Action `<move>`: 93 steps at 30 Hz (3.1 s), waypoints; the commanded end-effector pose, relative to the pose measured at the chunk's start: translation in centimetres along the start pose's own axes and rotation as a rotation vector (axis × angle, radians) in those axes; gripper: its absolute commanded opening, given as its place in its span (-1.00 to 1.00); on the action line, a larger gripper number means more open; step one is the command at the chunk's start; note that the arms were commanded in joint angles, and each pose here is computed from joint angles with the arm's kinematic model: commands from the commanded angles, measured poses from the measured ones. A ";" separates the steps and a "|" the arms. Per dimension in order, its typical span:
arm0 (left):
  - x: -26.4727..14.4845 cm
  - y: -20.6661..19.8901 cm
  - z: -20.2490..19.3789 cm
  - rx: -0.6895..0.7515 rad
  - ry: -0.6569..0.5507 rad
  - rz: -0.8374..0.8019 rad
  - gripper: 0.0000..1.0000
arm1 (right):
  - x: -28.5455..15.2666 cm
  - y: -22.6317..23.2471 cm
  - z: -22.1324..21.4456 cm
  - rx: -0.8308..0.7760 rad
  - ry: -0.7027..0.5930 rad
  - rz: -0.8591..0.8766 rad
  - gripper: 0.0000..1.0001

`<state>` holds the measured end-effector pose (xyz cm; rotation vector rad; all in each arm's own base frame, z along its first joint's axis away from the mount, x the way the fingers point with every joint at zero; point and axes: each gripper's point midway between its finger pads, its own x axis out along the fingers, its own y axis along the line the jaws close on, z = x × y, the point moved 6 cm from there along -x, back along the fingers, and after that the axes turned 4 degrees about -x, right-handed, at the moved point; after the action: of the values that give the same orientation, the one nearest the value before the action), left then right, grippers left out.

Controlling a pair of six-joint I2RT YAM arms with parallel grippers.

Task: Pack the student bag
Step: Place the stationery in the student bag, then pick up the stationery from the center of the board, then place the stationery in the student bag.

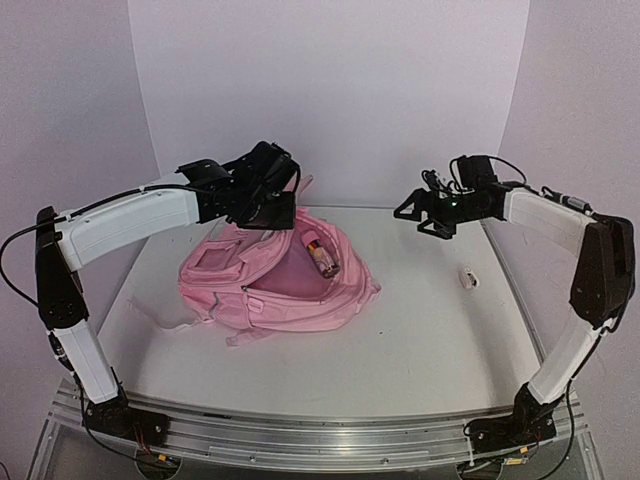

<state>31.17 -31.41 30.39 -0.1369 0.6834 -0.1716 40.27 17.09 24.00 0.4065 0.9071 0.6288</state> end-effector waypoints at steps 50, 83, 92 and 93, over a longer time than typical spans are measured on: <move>0.4 -0.4 2.2 0.014 -0.071 -0.009 -1.00 | -2.1 -19.1 -4.7 -0.172 0.391 -0.376 -0.56; -2.7 0.6 3.9 -0.074 -0.141 -0.045 -1.00 | 16.6 20.1 -6.8 -0.194 0.310 0.386 -0.51; -3.6 1.4 4.5 -0.120 -0.168 -0.042 -1.00 | 21.5 22.6 -8.9 -0.138 0.244 0.361 -0.49; -3.6 1.4 4.5 -0.121 -0.167 -0.042 -1.00 | 21.8 22.7 -8.7 -0.124 0.231 0.369 -0.48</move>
<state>31.49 -30.45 31.05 -0.1769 0.6706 -0.1735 35.84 45.58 19.10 0.3290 1.0875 1.0630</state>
